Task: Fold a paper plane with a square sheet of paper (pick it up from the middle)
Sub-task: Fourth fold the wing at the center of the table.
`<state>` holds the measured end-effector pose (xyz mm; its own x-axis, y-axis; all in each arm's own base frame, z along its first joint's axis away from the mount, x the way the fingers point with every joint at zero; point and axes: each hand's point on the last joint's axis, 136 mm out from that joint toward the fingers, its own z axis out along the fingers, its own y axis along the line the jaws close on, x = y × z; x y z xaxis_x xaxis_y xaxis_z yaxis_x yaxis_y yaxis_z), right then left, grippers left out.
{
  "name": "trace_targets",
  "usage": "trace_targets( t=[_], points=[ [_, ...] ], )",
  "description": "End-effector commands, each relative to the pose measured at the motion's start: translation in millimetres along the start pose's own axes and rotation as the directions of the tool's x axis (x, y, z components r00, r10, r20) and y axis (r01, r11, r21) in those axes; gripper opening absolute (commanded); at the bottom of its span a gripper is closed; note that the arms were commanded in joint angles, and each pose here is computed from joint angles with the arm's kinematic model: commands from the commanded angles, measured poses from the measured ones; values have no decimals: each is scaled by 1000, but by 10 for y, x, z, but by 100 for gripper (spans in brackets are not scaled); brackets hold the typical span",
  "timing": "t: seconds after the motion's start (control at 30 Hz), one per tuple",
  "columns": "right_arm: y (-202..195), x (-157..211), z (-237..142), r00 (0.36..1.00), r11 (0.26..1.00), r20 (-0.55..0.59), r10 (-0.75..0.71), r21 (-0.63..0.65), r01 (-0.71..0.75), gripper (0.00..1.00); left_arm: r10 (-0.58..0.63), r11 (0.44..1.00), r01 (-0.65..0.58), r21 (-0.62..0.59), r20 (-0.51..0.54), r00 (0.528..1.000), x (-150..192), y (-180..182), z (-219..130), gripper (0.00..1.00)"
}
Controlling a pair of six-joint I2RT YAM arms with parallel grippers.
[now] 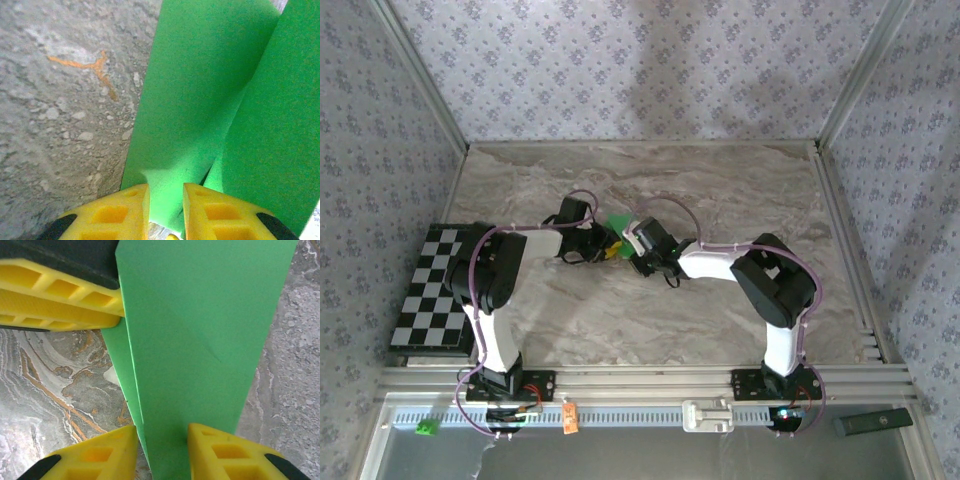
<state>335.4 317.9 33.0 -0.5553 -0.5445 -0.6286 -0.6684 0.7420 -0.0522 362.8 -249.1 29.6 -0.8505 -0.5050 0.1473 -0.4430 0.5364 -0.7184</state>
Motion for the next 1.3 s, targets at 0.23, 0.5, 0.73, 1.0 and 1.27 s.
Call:
trace_targets(
  t=[0.23, 0.5, 0.73, 1.0, 1.27],
  points=[
    [-72, -102, -23, 1000, 998, 12, -12, 59, 11, 42, -11, 999, 10, -35, -39, 999, 67, 96, 62, 29],
    [-193, -131, -37, 1000, 991, 18, 16, 133, -19, 40, -24, 998, 21, -62, -45, 999, 77, 183, 90, 29],
    [-229, -124, -51, 1000, 988, 14, 15, 153, -17, 26, -29, 996, 25, -82, -46, 999, 80, 238, 100, 28],
    [-242, -89, -19, 1000, 984, -4, -10, 176, 10, 28, -30, 996, 26, -89, -44, 999, 73, 254, 99, 28],
    [-236, -73, 9, 1000, 983, -18, -25, 180, 27, 28, -30, 996, 26, -91, -43, 999, 67, 254, 91, 28]
  ],
)
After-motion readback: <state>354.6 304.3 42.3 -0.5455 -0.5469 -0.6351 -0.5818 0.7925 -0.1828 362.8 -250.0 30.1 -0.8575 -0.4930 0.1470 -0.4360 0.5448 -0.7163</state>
